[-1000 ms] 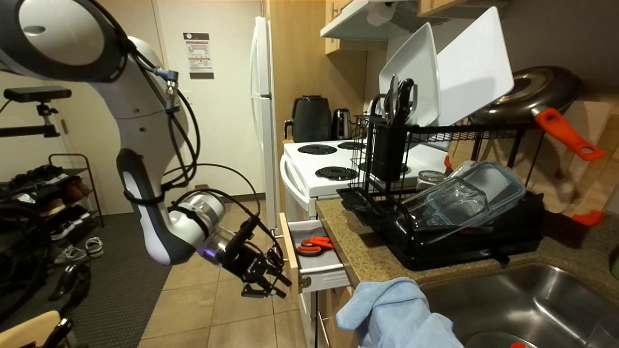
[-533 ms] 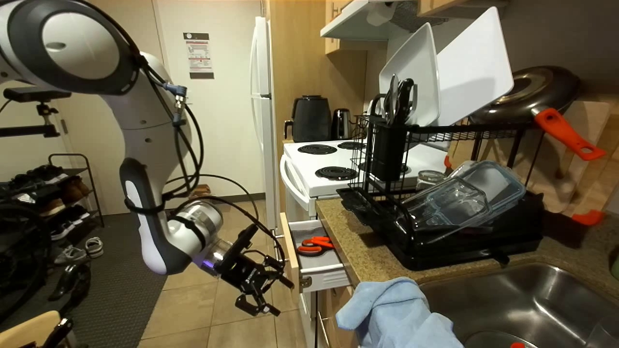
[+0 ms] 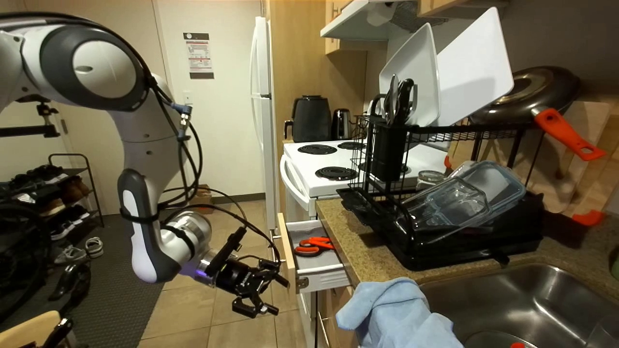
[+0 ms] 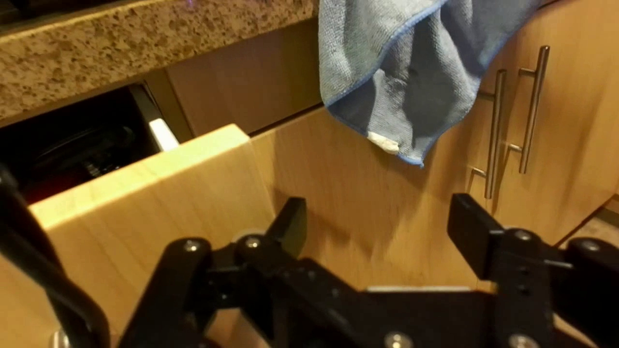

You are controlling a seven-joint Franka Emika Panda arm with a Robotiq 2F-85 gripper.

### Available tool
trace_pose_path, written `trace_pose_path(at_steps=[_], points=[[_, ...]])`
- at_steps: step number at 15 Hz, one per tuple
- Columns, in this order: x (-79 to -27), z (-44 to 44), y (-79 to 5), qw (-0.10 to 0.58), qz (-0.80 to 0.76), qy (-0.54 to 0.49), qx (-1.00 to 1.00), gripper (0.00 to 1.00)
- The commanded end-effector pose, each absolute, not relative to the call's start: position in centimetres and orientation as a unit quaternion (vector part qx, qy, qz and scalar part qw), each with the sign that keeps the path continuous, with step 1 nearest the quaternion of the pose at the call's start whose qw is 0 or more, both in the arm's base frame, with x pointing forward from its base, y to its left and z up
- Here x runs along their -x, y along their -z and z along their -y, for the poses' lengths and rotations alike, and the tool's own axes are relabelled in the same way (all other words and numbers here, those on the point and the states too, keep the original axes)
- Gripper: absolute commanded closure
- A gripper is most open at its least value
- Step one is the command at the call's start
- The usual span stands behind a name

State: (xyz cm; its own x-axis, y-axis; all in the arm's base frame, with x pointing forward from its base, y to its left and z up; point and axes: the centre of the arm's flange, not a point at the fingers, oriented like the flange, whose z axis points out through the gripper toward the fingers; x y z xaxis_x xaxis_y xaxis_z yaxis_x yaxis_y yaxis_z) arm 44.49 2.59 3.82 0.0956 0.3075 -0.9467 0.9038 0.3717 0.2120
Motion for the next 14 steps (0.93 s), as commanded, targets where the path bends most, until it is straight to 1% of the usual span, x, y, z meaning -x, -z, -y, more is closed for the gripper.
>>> trace_pose_path(at_steps=[1, 8, 9, 11, 12, 14], points=[[-41.8, -5.2, 2.6, 0.526, -0.656, 0.297, -0.452, 0.51], [-40.8, -6.6, 3.5, 0.572, -0.645, 0.318, -0.394, 0.96], [-40.4, -6.7, 3.7, 0.577, -0.643, 0.320, -0.388, 1.00], [-39.4, -6.8, 4.2, 0.587, -0.638, 0.327, -0.375, 1.00], [-38.4, -7.0, 5.0, 0.579, -0.647, 0.330, -0.371, 1.00], [-35.7, -7.3, 8.1, 0.539, -0.682, 0.340, -0.359, 0.99]])
